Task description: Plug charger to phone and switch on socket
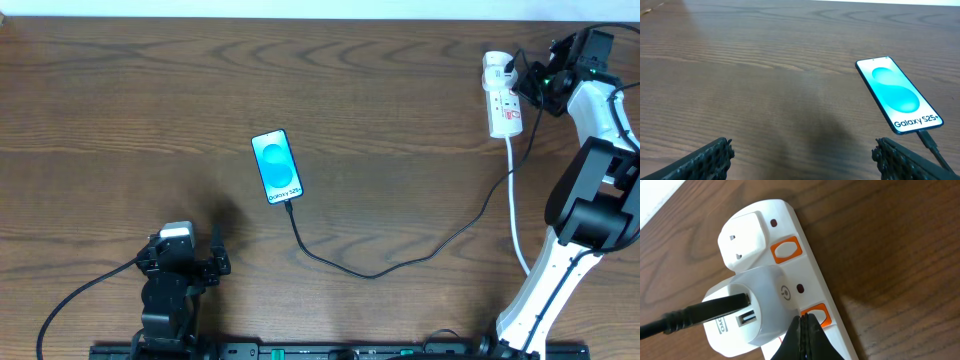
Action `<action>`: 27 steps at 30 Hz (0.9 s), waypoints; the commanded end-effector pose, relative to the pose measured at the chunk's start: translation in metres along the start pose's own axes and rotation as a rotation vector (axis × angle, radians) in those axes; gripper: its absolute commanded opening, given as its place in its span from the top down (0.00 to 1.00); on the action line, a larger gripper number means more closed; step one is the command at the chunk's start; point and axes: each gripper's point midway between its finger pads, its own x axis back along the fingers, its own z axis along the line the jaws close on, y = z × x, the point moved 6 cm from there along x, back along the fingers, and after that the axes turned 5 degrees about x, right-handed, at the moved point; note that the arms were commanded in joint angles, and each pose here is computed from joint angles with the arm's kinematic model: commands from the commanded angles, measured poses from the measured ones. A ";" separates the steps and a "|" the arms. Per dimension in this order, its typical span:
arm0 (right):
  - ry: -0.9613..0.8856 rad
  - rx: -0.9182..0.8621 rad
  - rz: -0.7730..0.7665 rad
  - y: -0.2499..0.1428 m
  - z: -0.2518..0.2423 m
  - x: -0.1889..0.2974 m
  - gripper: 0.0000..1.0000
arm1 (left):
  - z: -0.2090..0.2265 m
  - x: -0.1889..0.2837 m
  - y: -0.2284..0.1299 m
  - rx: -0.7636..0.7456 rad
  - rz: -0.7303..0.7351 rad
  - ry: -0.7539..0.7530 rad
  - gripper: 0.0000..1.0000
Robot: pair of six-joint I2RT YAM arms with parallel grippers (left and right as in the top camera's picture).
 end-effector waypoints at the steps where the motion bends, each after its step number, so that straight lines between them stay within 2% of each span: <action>1: 0.014 -0.006 0.027 -0.008 0.004 -0.012 0.99 | 0.001 -0.003 -0.006 -0.003 0.008 0.010 0.07; 27: 0.015 -0.001 0.070 -0.021 0.007 -0.029 0.99 | 0.001 -0.003 -0.006 -0.003 0.008 0.010 0.07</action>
